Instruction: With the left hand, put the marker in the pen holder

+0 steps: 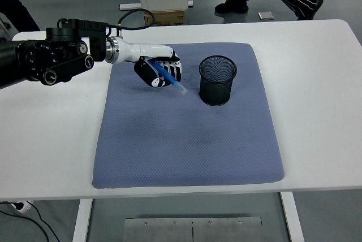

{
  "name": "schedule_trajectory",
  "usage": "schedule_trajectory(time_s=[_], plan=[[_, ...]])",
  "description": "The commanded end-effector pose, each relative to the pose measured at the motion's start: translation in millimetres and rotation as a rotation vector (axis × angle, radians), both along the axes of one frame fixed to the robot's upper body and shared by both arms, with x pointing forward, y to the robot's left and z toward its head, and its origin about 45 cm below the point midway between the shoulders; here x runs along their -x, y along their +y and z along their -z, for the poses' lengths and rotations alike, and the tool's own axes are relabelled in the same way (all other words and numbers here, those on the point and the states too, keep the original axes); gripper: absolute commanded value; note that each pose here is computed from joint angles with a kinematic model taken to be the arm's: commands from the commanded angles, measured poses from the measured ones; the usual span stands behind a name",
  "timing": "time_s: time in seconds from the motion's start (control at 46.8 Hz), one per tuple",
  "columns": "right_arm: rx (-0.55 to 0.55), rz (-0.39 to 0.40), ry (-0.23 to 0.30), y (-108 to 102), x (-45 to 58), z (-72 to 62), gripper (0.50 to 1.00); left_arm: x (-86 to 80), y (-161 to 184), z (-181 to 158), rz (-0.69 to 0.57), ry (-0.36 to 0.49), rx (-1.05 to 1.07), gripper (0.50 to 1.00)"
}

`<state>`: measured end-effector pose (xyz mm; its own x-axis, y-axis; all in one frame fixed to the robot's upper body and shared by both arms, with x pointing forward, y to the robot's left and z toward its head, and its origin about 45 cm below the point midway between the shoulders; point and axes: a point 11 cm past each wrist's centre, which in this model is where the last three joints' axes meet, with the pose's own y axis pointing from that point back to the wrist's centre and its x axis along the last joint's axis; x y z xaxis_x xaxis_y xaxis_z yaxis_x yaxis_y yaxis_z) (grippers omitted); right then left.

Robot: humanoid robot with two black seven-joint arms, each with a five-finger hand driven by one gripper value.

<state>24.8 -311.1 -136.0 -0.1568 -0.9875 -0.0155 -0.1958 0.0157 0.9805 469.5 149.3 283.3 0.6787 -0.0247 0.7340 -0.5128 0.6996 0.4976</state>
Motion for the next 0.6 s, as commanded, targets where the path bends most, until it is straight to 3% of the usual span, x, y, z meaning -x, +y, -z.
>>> schedule_trajectory(time_s=[0.0,0.577], plan=[[0.000,-0.001,0.000,0.0,0.0,0.0,1.000,-0.7,-3.2,-3.6,0.000,-0.004,0.017,0.500],[0.000,0.000,0.000,0.0,0.0,0.0,1.000,-2.6,-38.0,-21.0,-0.008,0.009,0.185,0.500]])
